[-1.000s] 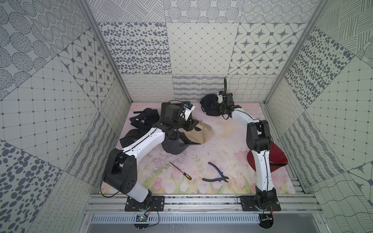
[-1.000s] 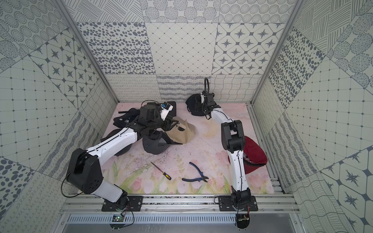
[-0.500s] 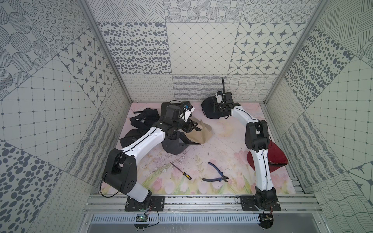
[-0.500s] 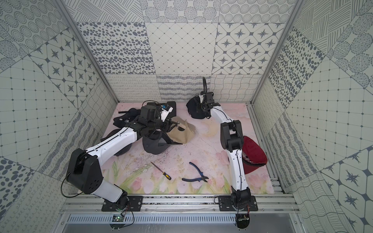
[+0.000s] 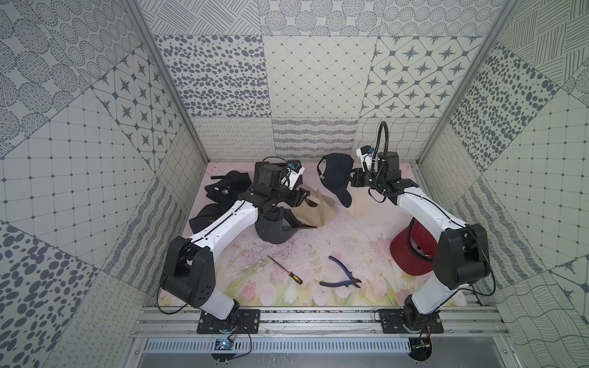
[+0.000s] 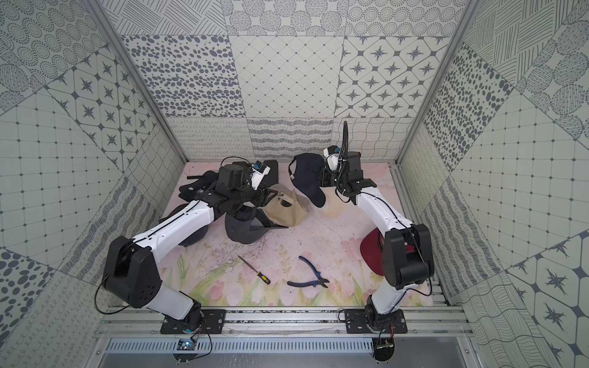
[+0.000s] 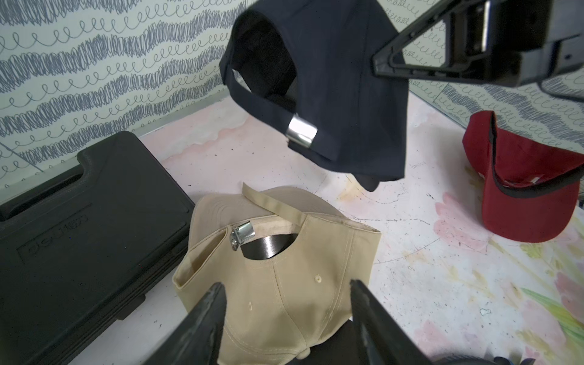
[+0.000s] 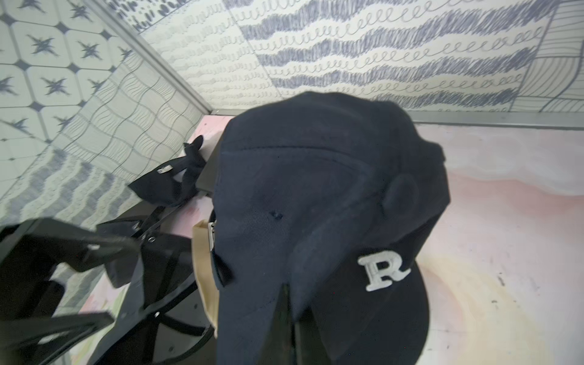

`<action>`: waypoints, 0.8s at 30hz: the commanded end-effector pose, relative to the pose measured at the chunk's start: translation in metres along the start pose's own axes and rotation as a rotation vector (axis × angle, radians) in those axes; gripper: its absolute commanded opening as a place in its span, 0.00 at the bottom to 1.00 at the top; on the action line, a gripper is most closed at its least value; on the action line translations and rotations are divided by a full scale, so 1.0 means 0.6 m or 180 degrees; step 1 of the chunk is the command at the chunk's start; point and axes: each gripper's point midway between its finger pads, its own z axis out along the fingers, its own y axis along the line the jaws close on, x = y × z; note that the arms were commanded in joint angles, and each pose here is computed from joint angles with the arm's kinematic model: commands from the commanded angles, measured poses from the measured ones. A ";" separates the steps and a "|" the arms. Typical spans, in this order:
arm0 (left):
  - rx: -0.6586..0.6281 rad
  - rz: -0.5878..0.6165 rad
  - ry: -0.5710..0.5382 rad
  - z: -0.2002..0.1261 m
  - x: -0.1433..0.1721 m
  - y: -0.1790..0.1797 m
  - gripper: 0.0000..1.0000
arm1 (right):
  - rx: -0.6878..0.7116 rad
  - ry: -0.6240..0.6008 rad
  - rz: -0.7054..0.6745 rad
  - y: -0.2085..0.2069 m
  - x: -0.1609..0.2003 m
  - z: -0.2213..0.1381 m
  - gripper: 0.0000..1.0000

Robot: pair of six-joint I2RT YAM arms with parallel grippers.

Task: Open the adjustable buckle of the baseball cap
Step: Pick up the baseball cap from the center of the board.

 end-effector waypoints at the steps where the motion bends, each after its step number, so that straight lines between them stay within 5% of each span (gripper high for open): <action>1: 0.0093 0.0419 -0.0443 -0.024 -0.055 -0.016 0.65 | -0.0480 -0.0137 -0.0062 0.059 -0.007 -0.033 0.00; 6: 0.0225 0.0475 -0.0517 -0.042 -0.073 -0.034 0.65 | -0.0843 -0.0178 -0.0252 0.106 0.012 -0.073 0.00; 24: 0.1000 0.1223 -0.0596 -0.050 -0.088 -0.103 0.67 | -0.1013 0.0095 -0.0635 0.141 0.063 -0.098 0.00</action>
